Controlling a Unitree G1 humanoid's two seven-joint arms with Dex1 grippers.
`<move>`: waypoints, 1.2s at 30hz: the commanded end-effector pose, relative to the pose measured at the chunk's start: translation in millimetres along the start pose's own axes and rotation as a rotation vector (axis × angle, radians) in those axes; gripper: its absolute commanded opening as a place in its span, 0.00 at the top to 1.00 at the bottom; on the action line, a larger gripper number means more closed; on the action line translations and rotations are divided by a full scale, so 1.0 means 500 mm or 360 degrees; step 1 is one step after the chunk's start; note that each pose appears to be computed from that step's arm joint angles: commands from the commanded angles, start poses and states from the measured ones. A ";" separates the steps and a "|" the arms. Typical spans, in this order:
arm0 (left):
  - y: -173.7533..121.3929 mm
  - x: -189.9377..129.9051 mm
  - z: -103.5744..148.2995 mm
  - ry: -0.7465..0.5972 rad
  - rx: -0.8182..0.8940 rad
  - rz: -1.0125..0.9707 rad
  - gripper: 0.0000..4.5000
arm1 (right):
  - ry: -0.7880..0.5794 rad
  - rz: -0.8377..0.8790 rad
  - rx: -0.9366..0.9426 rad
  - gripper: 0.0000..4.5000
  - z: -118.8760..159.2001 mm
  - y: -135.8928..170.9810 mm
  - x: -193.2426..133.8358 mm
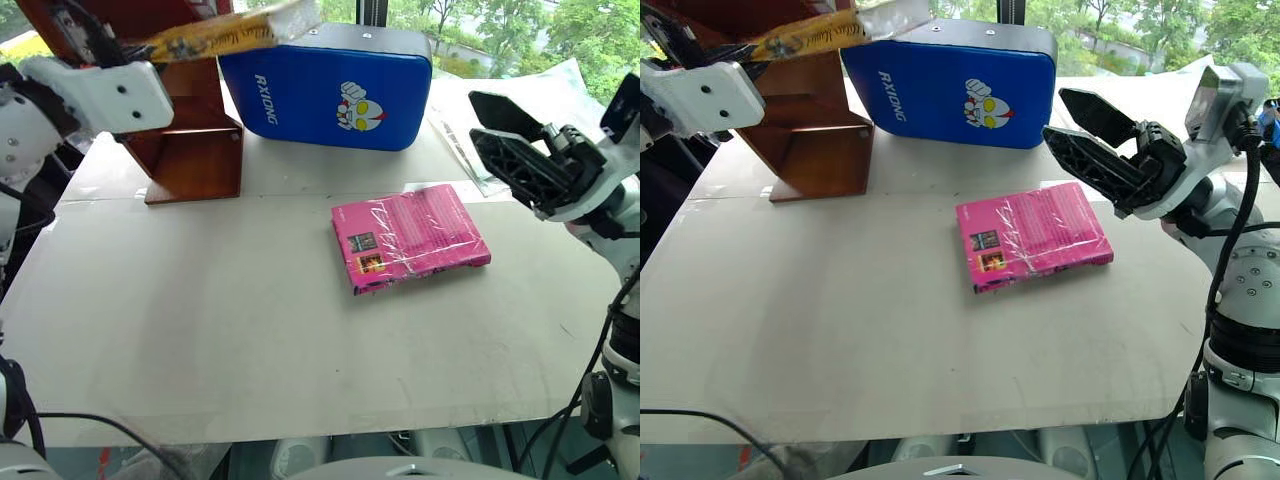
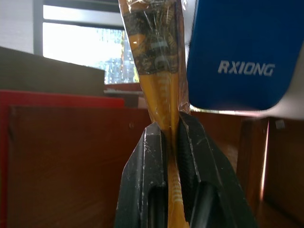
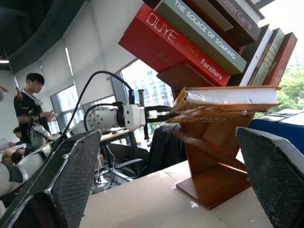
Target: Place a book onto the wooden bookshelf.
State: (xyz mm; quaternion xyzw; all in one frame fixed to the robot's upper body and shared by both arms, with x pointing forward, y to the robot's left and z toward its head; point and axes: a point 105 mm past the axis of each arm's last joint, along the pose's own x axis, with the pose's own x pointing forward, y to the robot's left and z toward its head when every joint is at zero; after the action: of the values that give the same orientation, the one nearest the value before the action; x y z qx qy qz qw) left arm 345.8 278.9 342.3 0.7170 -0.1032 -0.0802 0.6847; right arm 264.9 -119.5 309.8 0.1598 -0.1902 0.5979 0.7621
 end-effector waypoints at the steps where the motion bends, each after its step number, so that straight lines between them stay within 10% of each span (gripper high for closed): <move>1: -0.003 -0.015 -0.061 0.0241 0.0069 -0.0069 0.99 | -0.0037 0.0032 -0.0068 0.00 0.019 0.009 0.004; 13: -0.012 -0.029 -0.127 0.0499 0.0071 -0.0159 0.99 | -0.0054 0.0025 -0.0101 0.00 0.027 0.010 0.010; 23: 0.001 -0.031 -0.103 0.0518 0.0059 -0.0155 0.01 | -0.0024 -0.0176 -0.0186 0.00 0.023 -0.029 0.008; 36: 0.035 -0.053 -0.073 0.0545 0.0048 -0.0037 0.01 | 0.0035 -0.0244 -0.0223 0.00 0.013 -0.047 0.011</move>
State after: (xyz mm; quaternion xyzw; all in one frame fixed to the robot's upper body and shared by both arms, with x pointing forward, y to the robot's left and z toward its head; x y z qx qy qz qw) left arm 341.1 318.8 332.5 0.7320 0.0497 -0.0017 0.6795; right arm 292.8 -122.5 305.5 0.1221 -0.1855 0.5233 0.8227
